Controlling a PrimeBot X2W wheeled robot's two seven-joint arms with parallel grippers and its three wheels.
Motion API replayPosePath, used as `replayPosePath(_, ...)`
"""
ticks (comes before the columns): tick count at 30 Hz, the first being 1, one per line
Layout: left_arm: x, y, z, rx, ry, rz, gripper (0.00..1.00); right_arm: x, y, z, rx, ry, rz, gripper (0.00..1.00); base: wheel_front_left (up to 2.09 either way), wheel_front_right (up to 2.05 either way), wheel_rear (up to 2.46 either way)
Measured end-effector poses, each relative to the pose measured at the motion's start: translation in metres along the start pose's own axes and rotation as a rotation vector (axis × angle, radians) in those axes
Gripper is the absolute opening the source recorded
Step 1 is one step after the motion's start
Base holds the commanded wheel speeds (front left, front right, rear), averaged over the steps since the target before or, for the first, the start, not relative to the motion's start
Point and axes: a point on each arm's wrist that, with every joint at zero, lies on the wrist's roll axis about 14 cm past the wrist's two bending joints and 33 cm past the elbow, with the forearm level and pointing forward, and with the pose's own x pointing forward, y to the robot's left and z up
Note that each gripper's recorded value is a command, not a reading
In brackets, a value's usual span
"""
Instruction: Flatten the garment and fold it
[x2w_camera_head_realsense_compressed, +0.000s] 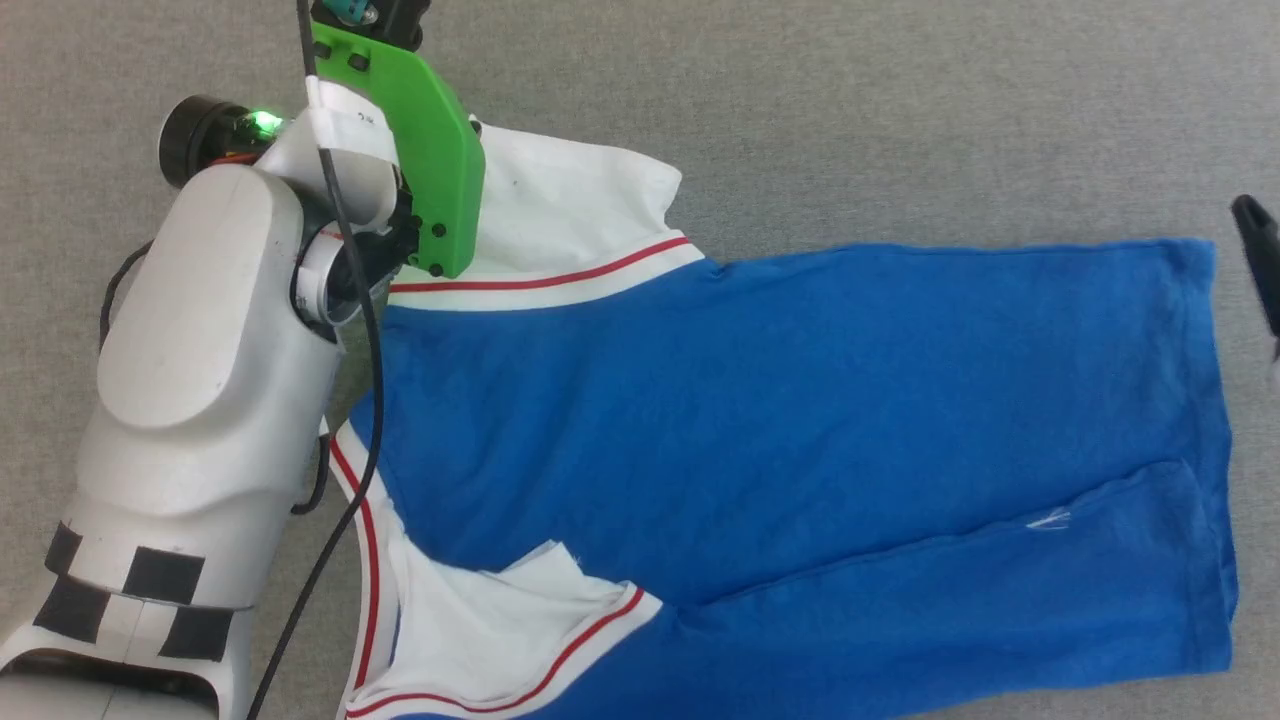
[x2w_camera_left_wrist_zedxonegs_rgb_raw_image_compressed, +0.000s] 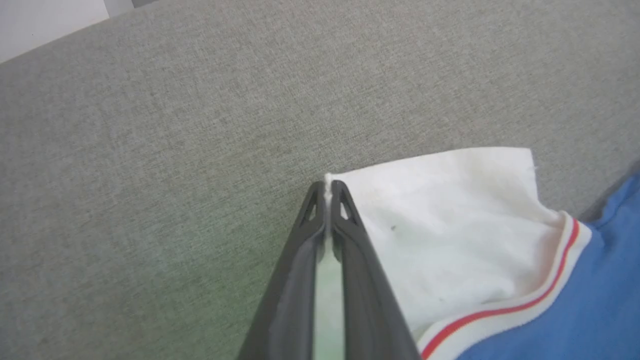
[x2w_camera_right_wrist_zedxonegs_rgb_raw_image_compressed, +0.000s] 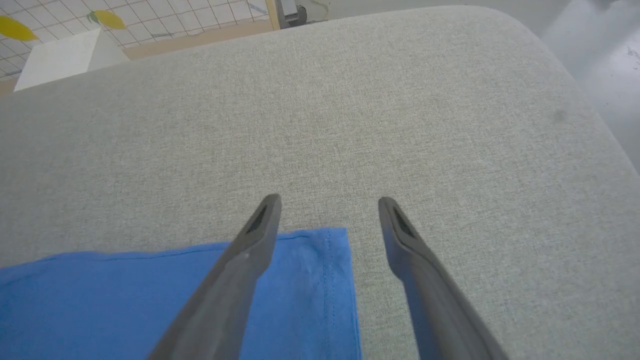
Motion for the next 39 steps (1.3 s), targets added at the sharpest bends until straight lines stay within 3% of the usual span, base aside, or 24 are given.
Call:
replayPosePath(7,0.007,0.005,-0.01,-0.011,0.015,-0.002,0.0,0.017,-0.005,-0.035,0.005,0.226,-0.016,1.0,0.0,0.0,0.0)
replayPosePath(15,0.012,0.009,-0.014,-0.016,0.021,-0.001,0.0,0.031,-0.001,-0.062,0.016,0.316,-0.012,1.0,0.0,0.0,0.0)
replayPosePath(16,0.012,0.01,-0.015,-0.018,0.021,-0.002,0.0,0.033,-0.001,-0.063,0.018,0.315,-0.012,0.93,0.0,0.0,0.0)
replayPosePath(17,0.012,0.01,-0.015,-0.021,0.021,-0.003,0.0,0.035,0.0,-0.063,0.019,0.313,-0.011,0.47,0.0,0.0,0.0)
replayPosePath(18,0.013,0.01,-0.015,-0.022,0.021,-0.004,0.0,0.037,0.0,-0.062,0.021,0.308,-0.01,0.18,0.0,0.0,0.0)
replayPosePath(19,0.013,0.011,-0.015,-0.023,0.019,-0.003,0.0,0.039,0.001,-0.061,0.018,0.303,-0.009,0.0,0.0,0.0,0.0)
replayPosePath(24,0.009,0.014,-0.007,-0.031,-0.031,0.004,0.0,0.043,0.004,-0.055,0.016,0.264,-0.001,0.0,0.0,0.0,0.0)
replayPosePath(30,-0.012,0.016,0.029,-0.057,-0.209,0.005,0.0,0.039,0.007,-0.035,0.013,0.174,0.014,0.0,0.0,0.0,0.0)
replayPosePath(37,-0.052,0.005,0.046,-0.083,-0.372,-0.013,0.0,0.02,0.015,0.002,0.016,0.033,0.048,0.0,0.0,0.0,0.0)
replayPosePath(39,-0.085,0.002,0.044,-0.072,-0.454,0.005,0.0,-0.002,0.024,0.02,0.035,-0.058,0.085,0.0,0.0,0.0,0.0)
